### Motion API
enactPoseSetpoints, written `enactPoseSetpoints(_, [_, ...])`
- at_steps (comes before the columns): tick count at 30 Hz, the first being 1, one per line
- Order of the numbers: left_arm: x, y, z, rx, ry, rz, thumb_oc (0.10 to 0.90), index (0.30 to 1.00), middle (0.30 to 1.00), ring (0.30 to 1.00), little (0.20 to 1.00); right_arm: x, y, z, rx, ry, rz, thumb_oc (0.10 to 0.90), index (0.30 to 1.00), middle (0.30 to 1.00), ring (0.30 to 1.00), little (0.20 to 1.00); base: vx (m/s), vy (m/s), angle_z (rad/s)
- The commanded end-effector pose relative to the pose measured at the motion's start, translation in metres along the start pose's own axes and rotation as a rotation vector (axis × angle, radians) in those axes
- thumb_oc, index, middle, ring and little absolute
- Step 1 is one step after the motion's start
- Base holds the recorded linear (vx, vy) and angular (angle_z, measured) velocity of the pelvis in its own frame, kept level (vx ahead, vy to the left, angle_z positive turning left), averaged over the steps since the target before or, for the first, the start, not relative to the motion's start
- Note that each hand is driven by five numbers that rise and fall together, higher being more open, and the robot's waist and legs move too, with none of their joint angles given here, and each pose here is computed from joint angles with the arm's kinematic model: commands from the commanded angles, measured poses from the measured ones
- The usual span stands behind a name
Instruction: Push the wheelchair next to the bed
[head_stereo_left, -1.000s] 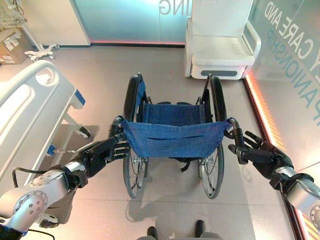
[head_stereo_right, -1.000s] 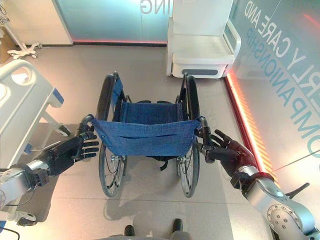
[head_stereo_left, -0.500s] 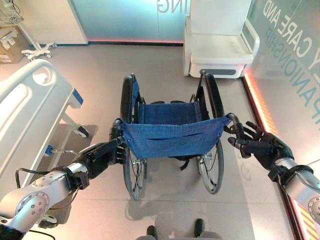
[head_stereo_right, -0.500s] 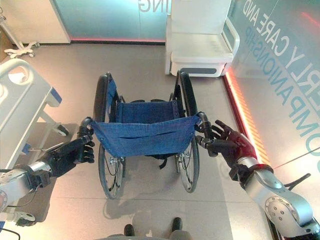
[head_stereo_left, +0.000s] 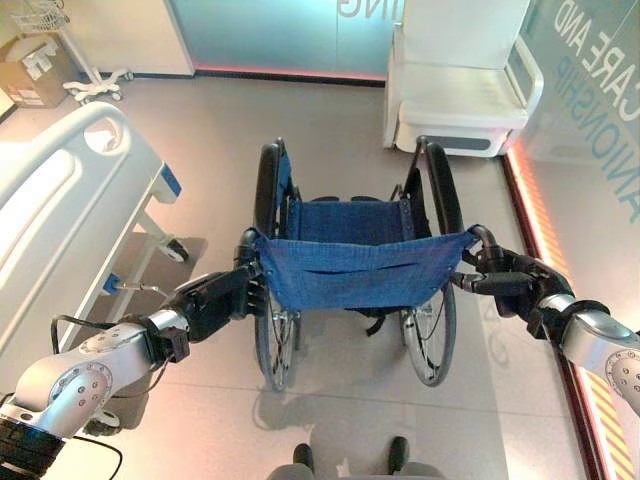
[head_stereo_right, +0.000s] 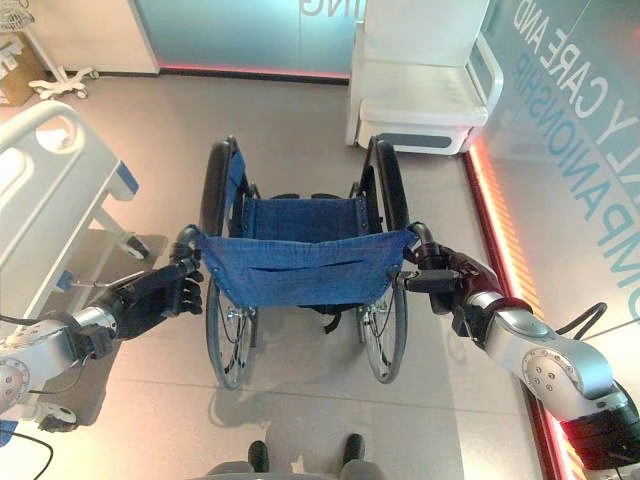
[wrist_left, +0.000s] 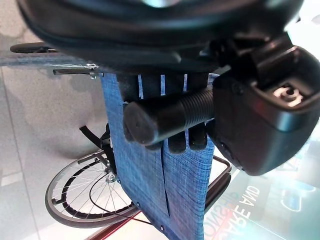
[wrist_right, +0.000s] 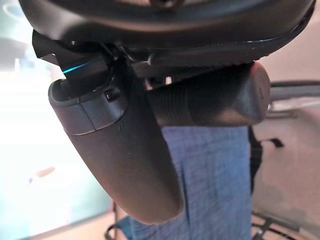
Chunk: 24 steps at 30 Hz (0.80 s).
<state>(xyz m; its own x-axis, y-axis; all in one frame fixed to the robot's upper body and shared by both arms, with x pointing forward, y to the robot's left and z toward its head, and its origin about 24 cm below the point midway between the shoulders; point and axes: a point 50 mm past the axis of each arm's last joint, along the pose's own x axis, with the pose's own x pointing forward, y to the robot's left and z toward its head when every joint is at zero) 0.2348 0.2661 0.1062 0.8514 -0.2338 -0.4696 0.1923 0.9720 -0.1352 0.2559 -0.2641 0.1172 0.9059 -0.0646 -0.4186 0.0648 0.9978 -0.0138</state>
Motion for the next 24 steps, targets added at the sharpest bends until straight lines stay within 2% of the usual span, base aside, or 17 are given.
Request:
enactPoseSetpoints(1, [-0.007, -0.029, 0.090, 0.097, -0.375, -0.200, 0.400, 0.300, 0.300, 0.300, 0.300, 0.001, -0.005, 0.042, -0.174, -0.112, -0.022, 0.800, 0.900, 0.900, 0.900, 0.900, 0.02, 0.001, 0.04])
enactPoseSetpoints(3, [-0.005, -0.030, 0.090, 0.100, -0.371, -0.208, 0.400, 0.300, 0.300, 0.300, 0.300, 0.005, -0.006, 0.039, -0.200, -0.077, -0.025, 0.800, 0.900, 0.900, 0.900, 0.900, 0.01, 0.000, 0.02])
enactPoseSetpoints(4, [-0.004, -0.031, 0.091, 0.100, -0.370, -0.212, 0.400, 0.300, 0.300, 0.300, 0.300, 0.008, -0.005, 0.038, -0.206, -0.064, -0.024, 0.772, 0.858, 0.858, 0.858, 0.858, 0.00, 0.000, 0.00])
enactPoseSetpoints(6, [-0.002, -0.031, 0.091, 0.098, -0.364, -0.218, 0.400, 0.300, 0.300, 0.300, 0.300, 0.012, -0.005, 0.036, -0.213, -0.050, -0.026, 0.400, 0.300, 0.300, 0.300, 0.300, 0.00, 0.000, 0.00])
enactPoseSetpoints(24, [0.004, -0.024, 0.086, 0.090, -0.318, -0.239, 0.400, 0.300, 0.300, 0.300, 0.300, 0.019, -0.012, 0.052, -0.240, -0.065, -0.075, 0.400, 0.300, 0.300, 0.300, 0.300, 0.01, -0.008, 0.02])
